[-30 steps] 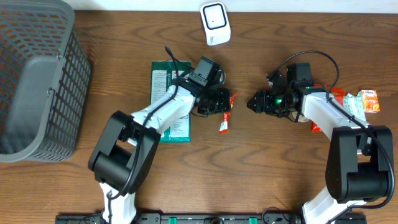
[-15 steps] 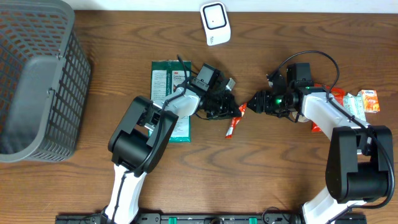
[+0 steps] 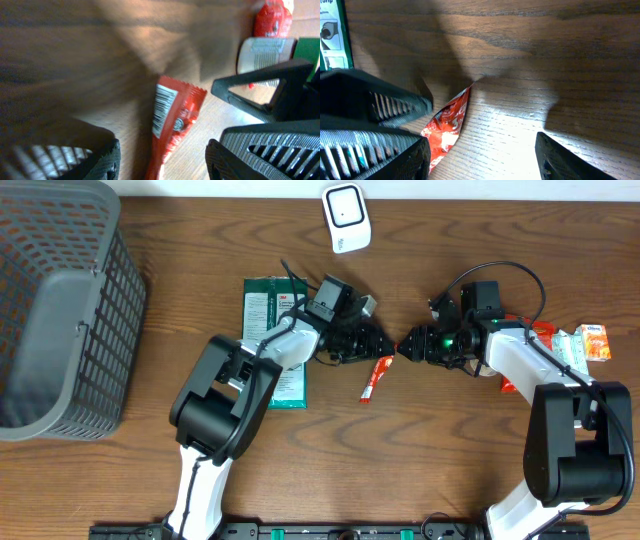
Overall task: Scan the item barcode
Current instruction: 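Grasp the red tube with the right gripper and withdraw the left arm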
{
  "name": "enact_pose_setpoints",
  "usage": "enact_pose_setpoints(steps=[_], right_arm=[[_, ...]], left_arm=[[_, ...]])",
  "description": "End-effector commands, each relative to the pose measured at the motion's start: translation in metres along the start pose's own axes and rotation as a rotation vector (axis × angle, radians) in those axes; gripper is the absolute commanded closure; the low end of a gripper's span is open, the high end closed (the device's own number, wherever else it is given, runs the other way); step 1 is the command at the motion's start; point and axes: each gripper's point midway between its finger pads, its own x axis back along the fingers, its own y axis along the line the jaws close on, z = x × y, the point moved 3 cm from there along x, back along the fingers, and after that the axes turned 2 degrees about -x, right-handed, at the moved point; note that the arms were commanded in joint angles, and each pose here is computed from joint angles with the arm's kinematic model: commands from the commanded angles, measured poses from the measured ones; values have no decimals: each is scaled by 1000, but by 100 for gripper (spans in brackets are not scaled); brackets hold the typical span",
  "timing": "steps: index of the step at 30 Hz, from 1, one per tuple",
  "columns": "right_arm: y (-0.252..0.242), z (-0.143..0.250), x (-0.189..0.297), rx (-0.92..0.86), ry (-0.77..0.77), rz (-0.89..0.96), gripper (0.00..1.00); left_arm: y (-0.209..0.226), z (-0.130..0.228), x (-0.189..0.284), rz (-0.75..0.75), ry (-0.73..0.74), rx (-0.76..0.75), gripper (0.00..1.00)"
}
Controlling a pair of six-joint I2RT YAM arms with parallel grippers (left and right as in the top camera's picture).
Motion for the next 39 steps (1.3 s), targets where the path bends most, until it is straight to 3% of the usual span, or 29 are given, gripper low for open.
enact_pose_setpoints(steps=[1,10,14,20,25,39], right_arm=[[2,-6,7,22,-25,-5,37],[7,-4,5,-62,-16,-13,46],[20,3,-3,-74,8,-13,55],[35,11,-22,3,-21,132,65],[62,20,-35,61,-30,117,70],[79,26,-49,158,-91,221,80]], left_arm=[[14,-14,14,-126,-89,-33,42],[-25,-42,112,-386,-363,-109,42],[-28,-35,169,-548,-458,-84,43],[-11,-10,242,-781,-513,5,43],[8,4,264,-852,-482,76,42],[22,15,271,-888,-439,125,31]])
